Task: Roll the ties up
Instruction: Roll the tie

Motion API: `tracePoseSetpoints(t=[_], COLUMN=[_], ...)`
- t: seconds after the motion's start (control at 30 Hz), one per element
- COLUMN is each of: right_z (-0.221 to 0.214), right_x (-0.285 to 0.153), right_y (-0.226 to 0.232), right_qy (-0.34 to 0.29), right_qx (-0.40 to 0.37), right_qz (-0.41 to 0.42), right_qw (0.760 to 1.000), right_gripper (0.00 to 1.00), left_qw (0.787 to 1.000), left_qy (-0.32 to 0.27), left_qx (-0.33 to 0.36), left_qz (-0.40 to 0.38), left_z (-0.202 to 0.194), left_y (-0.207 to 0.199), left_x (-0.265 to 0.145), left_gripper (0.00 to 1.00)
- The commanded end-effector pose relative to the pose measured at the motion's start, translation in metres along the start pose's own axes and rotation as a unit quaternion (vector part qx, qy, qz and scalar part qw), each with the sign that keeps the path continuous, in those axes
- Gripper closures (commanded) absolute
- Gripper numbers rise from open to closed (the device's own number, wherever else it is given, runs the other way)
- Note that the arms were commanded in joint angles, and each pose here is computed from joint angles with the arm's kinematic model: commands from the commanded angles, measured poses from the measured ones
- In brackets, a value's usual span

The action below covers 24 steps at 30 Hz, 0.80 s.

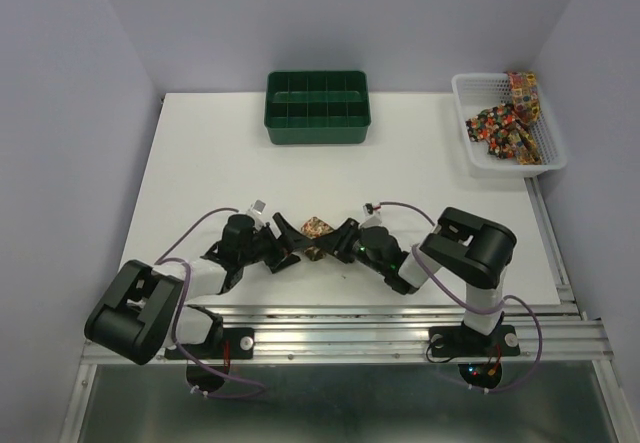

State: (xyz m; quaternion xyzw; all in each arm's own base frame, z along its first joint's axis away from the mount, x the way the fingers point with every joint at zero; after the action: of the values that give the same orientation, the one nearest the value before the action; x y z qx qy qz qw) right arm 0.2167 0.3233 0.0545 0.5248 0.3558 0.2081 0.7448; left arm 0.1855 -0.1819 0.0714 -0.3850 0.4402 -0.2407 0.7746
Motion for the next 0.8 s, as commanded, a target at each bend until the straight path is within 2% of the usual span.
tracePoseSetpoints(t=[0.0, 0.17, 0.33, 0.63, 0.77], right_z=[-0.012, -0.021, -0.027, -0.036, -0.036], right_x=[-0.019, -0.02, -0.022, -0.022, -0.021], right_y=[-0.086, -0.082, -0.084, -0.073, -0.075], right_qy=[0.019, 0.042, 0.066, 0.105, 0.104], right_qx=[0.037, 0.097, 0.118, 0.137, 0.142], right_qz=[-0.162, -0.133, -0.126, -0.101, -0.102], right_qw=[0.986, 0.986, 0.983, 0.98, 0.979], right_gripper=[0.99, 0.99, 0.99, 0.99, 0.99], left_qw=[0.999, 0.997, 0.993, 0.996, 0.997], left_qy=[-0.011, -0.032, -0.058, -0.032, -0.014], left_qx=[-0.026, -0.049, -0.065, -0.054, -0.051], left_qz=[0.028, 0.053, 0.077, 0.07, 0.051], left_z=[-0.009, -0.009, -0.001, 0.0, -0.005], left_y=[0.014, 0.02, 0.027, 0.025, 0.021], left_x=[0.004, 0.007, 0.012, 0.03, 0.035], left_gripper=[0.11, 0.14, 0.19, 0.2, 0.32])
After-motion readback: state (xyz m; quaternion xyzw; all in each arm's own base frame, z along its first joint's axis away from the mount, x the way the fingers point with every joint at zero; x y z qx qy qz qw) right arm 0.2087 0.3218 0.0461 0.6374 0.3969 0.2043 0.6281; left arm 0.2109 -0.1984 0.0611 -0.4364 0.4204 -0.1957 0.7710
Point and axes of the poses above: each gripper's point midway between its finger pads, its own x axis out along the fingers, its own y axis along the line the jaws close on, z = x × y, the point moved 5 cm from there along -x, back along the fingers, and after that the axes turned 11 degrees about x, right-handed, at the moved point
